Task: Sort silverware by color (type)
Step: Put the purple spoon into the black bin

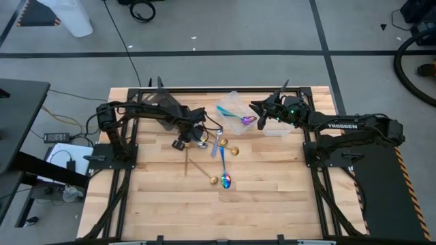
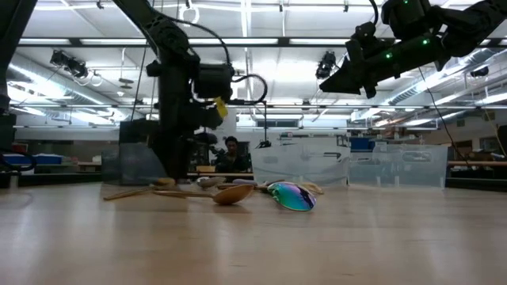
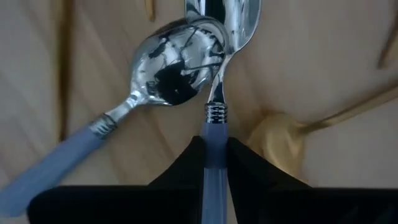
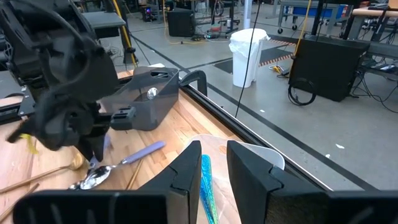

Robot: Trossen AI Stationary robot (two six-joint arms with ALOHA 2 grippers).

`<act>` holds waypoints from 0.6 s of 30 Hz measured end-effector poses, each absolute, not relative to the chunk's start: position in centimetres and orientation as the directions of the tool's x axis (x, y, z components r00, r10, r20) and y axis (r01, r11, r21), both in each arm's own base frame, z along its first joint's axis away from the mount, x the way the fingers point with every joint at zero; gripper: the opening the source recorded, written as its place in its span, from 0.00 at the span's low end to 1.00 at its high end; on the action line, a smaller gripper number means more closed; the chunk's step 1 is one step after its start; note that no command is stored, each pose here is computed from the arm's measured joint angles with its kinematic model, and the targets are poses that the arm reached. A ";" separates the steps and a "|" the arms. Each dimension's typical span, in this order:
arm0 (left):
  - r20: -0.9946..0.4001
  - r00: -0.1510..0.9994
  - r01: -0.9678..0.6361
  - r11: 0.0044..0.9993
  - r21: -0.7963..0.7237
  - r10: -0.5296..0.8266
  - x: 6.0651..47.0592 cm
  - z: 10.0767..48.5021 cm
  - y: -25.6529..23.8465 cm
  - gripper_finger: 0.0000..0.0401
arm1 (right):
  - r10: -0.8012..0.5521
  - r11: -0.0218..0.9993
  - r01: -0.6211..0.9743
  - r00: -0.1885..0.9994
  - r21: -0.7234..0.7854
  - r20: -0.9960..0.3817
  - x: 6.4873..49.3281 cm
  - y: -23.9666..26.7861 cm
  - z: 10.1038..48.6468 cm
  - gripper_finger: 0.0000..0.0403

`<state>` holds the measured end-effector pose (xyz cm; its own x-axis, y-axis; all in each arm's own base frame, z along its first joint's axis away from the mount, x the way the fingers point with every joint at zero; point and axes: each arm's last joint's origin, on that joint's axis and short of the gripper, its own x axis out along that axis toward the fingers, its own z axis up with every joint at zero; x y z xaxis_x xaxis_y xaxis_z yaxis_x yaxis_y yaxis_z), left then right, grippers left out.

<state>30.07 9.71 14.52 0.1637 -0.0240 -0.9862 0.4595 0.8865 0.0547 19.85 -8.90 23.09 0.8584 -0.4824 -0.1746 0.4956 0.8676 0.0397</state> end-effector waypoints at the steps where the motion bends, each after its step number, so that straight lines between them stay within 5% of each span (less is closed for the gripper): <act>1: -0.985 0.171 0.461 0.886 0.061 -0.021 30.4 15.0 9.8 0.13 | -0.482 0.868 0.496 0.858 0.040 -0.174 19.9 -8.9 23.1 0.22; 18: -0.995 0.084 0.441 0.897 -0.005 -0.047 31.2 19.5 9.8 0.14 | -0.482 0.868 0.495 0.858 0.038 -0.175 19.9 -8.9 23.1 0.22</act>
<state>31.23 9.76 19.52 0.0837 -0.0467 -0.9954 0.4411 0.8974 -0.0050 19.85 -8.90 23.09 0.8584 -0.4824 -0.1746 0.4954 0.8678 0.0378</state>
